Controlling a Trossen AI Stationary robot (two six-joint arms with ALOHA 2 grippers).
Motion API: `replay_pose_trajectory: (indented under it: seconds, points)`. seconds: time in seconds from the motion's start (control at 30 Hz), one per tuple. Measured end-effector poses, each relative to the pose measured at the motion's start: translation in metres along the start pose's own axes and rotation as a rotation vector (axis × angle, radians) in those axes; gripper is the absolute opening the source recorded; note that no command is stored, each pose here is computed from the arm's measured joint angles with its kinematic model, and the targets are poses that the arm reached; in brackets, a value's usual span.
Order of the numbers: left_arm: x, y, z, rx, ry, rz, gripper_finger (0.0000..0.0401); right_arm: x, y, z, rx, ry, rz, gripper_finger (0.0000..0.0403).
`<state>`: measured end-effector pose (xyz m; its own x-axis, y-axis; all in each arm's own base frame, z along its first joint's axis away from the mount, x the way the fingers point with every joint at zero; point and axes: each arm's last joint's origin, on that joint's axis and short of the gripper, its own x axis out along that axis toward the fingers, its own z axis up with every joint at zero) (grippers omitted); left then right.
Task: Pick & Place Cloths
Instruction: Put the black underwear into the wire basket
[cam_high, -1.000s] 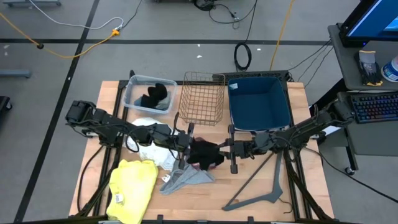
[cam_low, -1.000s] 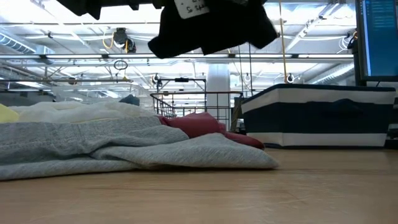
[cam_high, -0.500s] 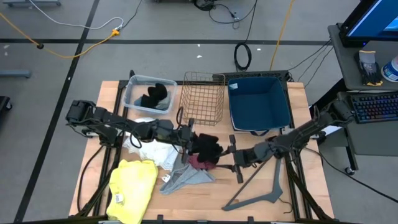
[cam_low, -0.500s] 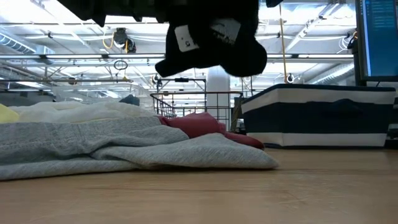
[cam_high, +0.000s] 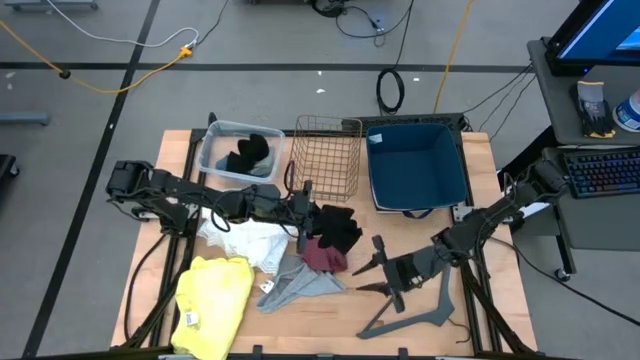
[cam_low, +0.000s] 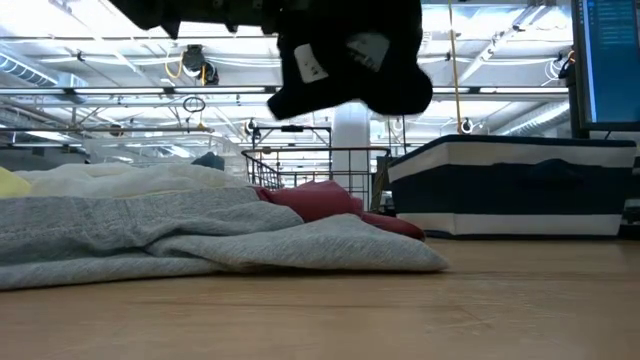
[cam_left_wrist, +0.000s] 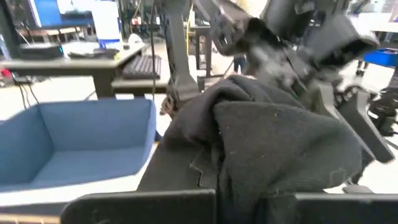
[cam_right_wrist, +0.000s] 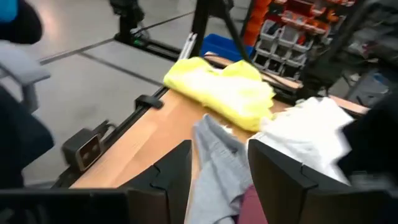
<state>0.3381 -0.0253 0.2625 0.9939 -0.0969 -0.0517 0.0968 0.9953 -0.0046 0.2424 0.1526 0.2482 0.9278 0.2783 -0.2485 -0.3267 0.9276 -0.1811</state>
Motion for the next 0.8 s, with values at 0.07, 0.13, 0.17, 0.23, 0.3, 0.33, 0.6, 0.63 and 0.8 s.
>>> replay_pose_trajectory:
  seconds: [0.07,0.13,0.17,0.23,0.3,0.33,0.6,0.63,0.8]
  points:
    - [0.003,0.003,0.007,0.021,0.014,0.009,0.0001,-0.002,0.006,-0.001,0.001,0.012,0.021,0.0147]
    - [0.006,0.005,0.015,0.052,0.038,0.042,0.0001,-0.003,0.011,-0.002,0.01,0.027,0.04,0.0147]
    - [0.007,0.006,0.02,0.072,0.053,0.072,0.0001,-0.004,0.013,-0.003,0.018,0.035,0.049,0.0147]
    - [0.01,0.008,0.03,0.117,0.083,0.14,0.0001,-0.006,0.018,-0.004,0.034,0.051,0.066,0.0146]
    - [0.011,0.011,0.039,0.165,0.125,0.217,0.0001,-0.007,0.023,-0.005,0.047,0.066,0.081,0.0145]
    - [0.012,0.012,0.044,0.189,0.143,0.253,0.0001,-0.008,0.025,-0.006,0.051,0.077,0.089,0.0144]
    - [0.01,0.033,0.071,0.31,0.216,0.498,0.0,-0.014,0.037,-0.014,0.119,0.163,0.127,0.0143]
    - [0.009,0.038,0.073,0.315,0.219,0.523,0.0,-0.014,0.038,-0.015,0.133,0.173,0.129,0.0142]
    - [0.003,0.071,0.073,0.285,0.243,0.631,0.0,-0.017,0.044,-0.019,0.187,0.227,0.141,0.0142]
